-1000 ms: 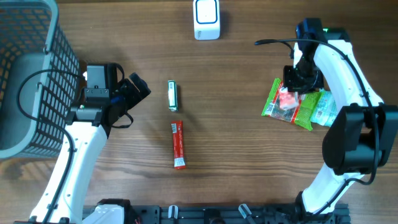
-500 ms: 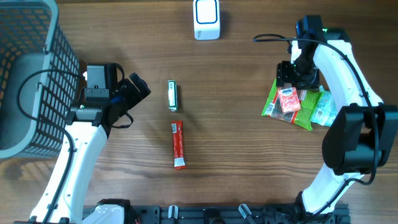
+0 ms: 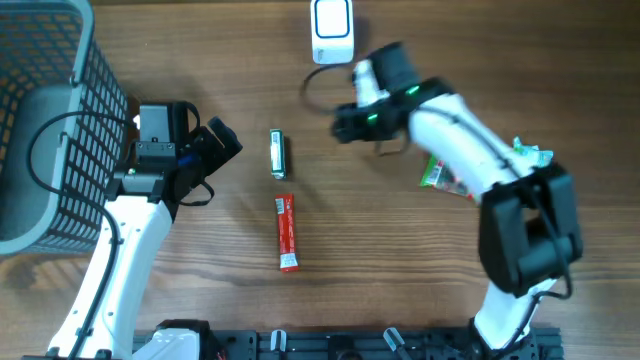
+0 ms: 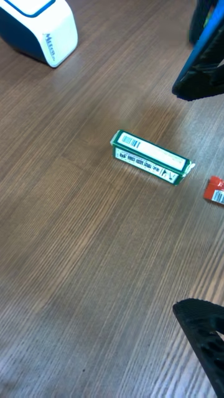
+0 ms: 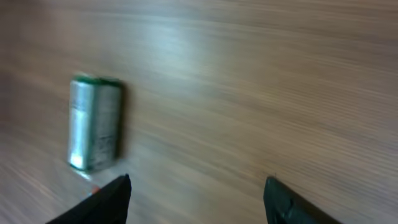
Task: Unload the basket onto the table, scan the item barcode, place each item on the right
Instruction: 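Move the right gripper to the green Axe box and grasp it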
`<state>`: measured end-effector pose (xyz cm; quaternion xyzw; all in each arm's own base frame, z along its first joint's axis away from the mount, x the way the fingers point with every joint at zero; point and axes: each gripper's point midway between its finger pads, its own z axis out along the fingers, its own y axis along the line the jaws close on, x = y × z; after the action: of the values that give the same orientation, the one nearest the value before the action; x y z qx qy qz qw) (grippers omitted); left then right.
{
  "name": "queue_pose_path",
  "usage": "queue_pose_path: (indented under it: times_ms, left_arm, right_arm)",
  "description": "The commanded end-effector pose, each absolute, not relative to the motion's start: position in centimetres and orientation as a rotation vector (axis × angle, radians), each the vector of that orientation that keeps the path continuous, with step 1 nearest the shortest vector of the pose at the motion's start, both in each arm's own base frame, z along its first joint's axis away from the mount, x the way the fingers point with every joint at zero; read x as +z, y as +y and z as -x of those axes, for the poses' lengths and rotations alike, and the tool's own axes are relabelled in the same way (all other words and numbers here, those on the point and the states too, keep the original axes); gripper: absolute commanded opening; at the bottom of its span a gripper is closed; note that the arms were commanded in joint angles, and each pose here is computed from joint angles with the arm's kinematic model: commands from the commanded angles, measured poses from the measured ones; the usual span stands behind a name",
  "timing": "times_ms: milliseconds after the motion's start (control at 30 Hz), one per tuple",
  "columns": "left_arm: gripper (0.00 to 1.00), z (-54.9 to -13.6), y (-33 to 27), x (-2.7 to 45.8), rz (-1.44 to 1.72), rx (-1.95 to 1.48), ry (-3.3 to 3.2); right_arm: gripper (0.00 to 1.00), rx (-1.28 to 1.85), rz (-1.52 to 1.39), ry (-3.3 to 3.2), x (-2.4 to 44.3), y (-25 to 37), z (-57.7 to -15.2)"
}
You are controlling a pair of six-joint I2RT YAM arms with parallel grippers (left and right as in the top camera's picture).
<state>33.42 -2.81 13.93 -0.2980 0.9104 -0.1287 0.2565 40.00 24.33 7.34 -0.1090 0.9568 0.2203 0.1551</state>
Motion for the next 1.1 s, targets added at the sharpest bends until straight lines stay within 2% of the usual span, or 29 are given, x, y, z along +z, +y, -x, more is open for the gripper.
queue_pose_path:
  times_ms: [0, 133, 167, 300, 400, 467, 700, 767, 867, 1067]
  left_arm:
    - [1.0, -33.5, -2.5, 13.8, 0.812, -0.333, 2.468]
    - [1.0, -33.5, -2.5, 13.8, 0.812, -0.333, 2.468]
    - [1.0, -33.5, -2.5, 13.8, 0.812, -0.333, 2.468]
    - [1.0, -33.5, -2.5, 13.8, 0.812, -0.333, 2.468]
    - [1.0, -33.5, -2.5, 13.8, 0.812, -0.333, 2.468]
    - [1.0, -33.5, -2.5, 13.8, 0.812, -0.333, 2.468]
    - [1.0, -33.5, -2.5, 13.8, 0.811, -0.333, 2.468]
    - [1.0, -33.5, -2.5, 13.8, 0.812, -0.333, 2.468]
    - [1.0, -33.5, -2.5, 13.8, 0.812, -0.333, 2.468]
    - [1.0, -33.5, -2.5, 13.8, 0.811, -0.333, 2.468]
  right_arm:
    - [0.69, 0.699, 0.418, 2.676, 7.0, 30.2, -37.6]
    - [0.7, 0.437, 0.451, 2.533, 6.9, 33.1, -38.1]
    - [0.74, 0.4, 0.425, 2.507, 7.2, 33.5, -38.2]
    - [0.77, 0.47, 0.337, 2.503, 7.4, 35.1, -37.8]
    - [0.85, 0.561, 0.34, 2.529, 6.7, 36.0, -37.4]
    - [0.85, 0.61, 0.343, 2.55, 6.3, 36.0, -37.4]
    - [0.84, 0.595, 0.334, 2.584, 4.0, 35.7, -37.8]
    - [0.82, 0.589, 0.336, 2.592, 2.7, 35.9, -37.9]
    - [0.73, 0.592, 0.342, 2.587, 1.4, 36.3, -38.2]
    - [0.68, 0.589, 0.364, 2.597, 0.6, 36.8, -37.6]
